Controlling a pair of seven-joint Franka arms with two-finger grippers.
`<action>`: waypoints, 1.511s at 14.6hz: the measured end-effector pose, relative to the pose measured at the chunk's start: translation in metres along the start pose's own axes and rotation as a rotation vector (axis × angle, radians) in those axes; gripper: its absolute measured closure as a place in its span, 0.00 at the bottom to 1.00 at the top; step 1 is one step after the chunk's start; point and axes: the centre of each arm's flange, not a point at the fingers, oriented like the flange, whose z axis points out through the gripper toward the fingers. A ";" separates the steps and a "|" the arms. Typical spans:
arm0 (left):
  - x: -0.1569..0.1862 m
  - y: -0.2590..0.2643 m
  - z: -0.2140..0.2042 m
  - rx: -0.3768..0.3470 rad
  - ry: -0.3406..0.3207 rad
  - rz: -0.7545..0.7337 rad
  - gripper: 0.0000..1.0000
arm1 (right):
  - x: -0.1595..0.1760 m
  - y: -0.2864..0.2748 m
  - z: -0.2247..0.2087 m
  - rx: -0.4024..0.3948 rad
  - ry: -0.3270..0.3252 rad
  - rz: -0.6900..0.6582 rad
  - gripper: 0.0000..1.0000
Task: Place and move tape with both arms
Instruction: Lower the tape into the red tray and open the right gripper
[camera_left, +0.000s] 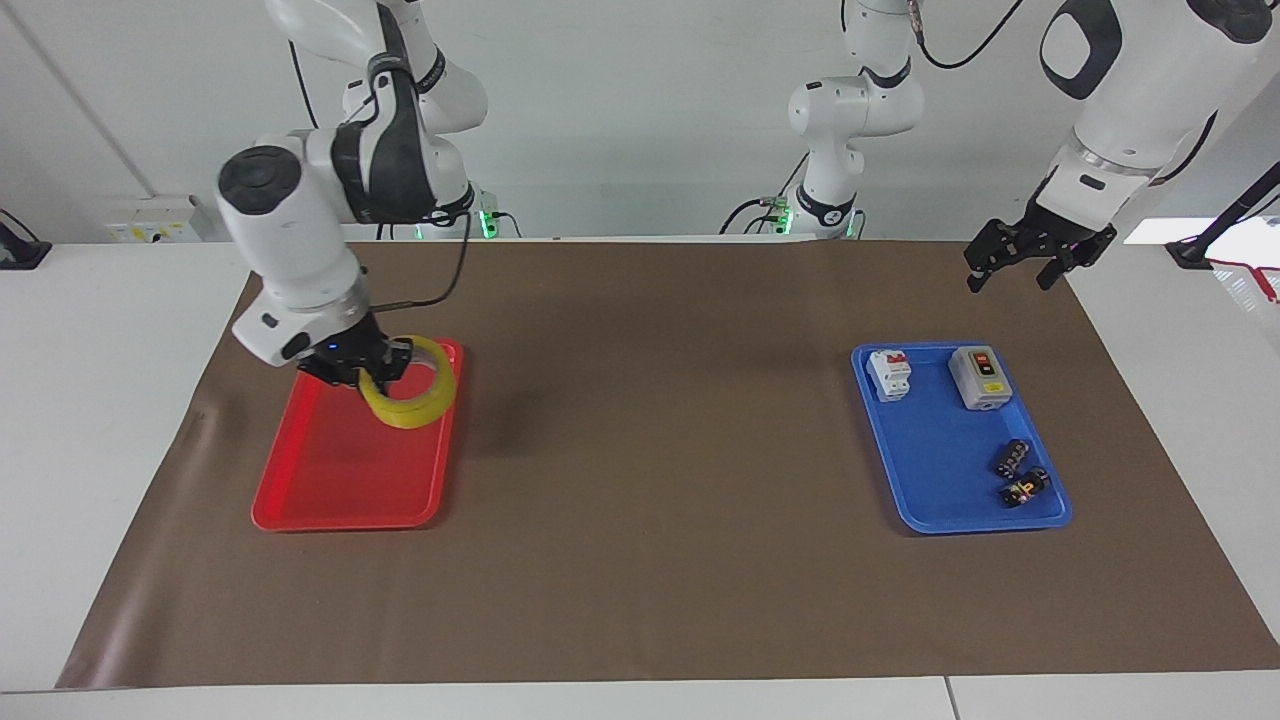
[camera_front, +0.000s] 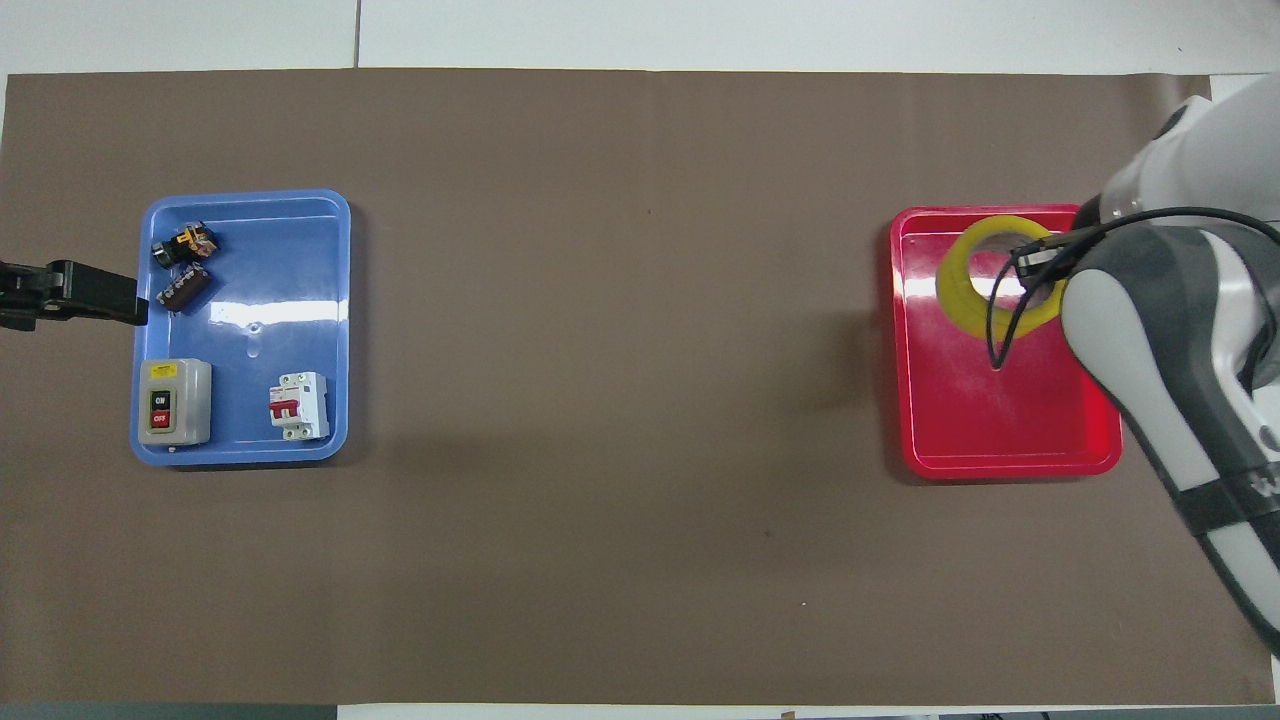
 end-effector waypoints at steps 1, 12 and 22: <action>0.000 0.000 0.000 0.000 0.000 0.000 0.00 | -0.007 0.027 0.012 0.002 -0.002 -0.013 0.79; 0.000 0.000 0.000 0.001 0.000 0.000 0.00 | -0.052 0.045 0.133 -0.014 0.089 -0.053 0.79; 0.000 0.000 0.000 0.001 0.000 0.000 0.00 | -0.051 0.046 0.167 -0.010 0.082 -0.020 0.78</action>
